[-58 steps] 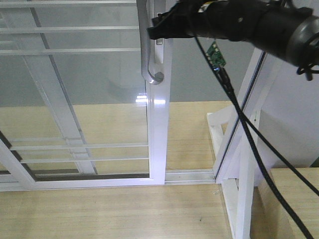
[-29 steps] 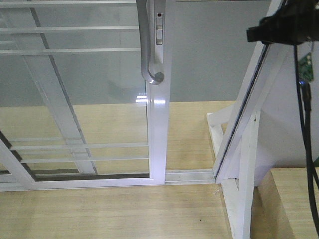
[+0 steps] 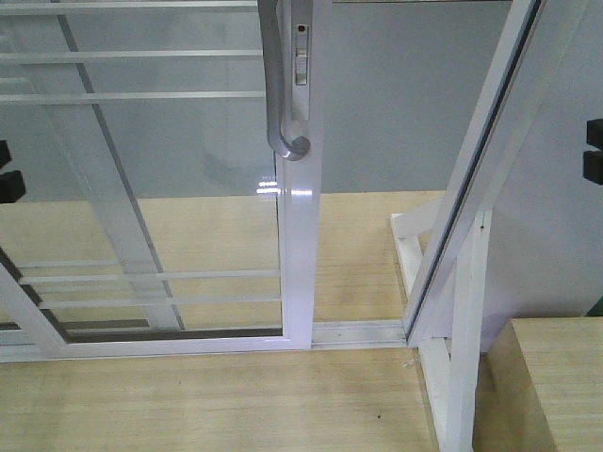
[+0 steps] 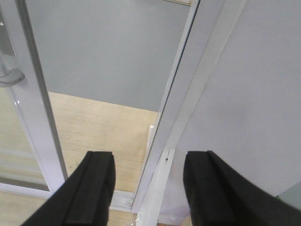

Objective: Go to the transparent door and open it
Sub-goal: 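Open the right gripper and withdraw it from the handle, then reach the left gripper to the silver handle and grasp it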

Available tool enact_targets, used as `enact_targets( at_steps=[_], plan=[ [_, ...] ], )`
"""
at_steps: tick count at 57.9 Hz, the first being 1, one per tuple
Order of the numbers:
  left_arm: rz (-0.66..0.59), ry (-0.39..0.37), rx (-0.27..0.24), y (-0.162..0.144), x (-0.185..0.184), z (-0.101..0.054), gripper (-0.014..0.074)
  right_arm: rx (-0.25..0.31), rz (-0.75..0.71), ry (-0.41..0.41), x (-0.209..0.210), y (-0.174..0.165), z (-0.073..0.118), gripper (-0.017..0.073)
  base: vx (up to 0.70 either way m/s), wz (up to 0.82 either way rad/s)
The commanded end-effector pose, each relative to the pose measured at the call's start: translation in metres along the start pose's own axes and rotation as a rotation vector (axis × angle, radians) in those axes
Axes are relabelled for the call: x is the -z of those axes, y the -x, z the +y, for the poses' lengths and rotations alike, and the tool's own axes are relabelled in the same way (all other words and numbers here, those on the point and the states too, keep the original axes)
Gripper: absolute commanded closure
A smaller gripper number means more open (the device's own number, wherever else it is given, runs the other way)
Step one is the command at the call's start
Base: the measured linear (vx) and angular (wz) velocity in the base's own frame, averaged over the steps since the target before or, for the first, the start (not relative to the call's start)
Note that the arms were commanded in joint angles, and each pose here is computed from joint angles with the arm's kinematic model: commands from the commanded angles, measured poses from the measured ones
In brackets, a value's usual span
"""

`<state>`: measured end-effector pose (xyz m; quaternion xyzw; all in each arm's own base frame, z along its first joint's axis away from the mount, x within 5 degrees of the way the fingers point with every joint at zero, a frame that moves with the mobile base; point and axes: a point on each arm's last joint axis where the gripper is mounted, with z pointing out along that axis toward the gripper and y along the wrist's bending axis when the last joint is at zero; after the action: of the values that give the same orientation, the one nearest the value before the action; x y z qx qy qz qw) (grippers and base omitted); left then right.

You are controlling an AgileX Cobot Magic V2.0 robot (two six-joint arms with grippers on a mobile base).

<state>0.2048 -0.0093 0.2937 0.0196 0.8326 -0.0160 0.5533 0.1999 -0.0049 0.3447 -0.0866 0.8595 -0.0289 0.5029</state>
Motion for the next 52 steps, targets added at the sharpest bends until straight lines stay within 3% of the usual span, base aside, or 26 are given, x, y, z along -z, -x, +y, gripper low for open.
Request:
enact_targets(
  at_steps=[1,14,27,34,52],
  plan=[
    [-0.115,-0.042,-0.017,0.018,-0.005,-0.011,0.0164,-0.019,-0.106,-0.043,0.009,0.013,-0.005,0.0144,0.00,0.00],
    [-0.257,-0.174,-0.048,0.019,-0.038,-0.052,0.0153,-0.049,-0.111,-0.043,0.009,0.013,-0.005,0.0144,0.00,0.00],
    [-0.290,-0.293,-0.081,0.015,-0.067,-0.095,0.0092,-0.049,-0.109,-0.042,0.009,0.013,-0.005,0.0144,0.00,0.00],
    [-0.320,-0.326,-0.083,0.035,-0.084,-0.115,0.0088,-0.049,-0.099,-0.038,0.009,0.012,-0.004,0.0144,0.00,0.00],
    [-0.410,-0.342,-0.065,0.081,-0.135,-0.145,0.0088,-0.049,-0.058,-0.022,0.009,0.009,-0.003,0.0144,0.00,0.00]
  ],
)
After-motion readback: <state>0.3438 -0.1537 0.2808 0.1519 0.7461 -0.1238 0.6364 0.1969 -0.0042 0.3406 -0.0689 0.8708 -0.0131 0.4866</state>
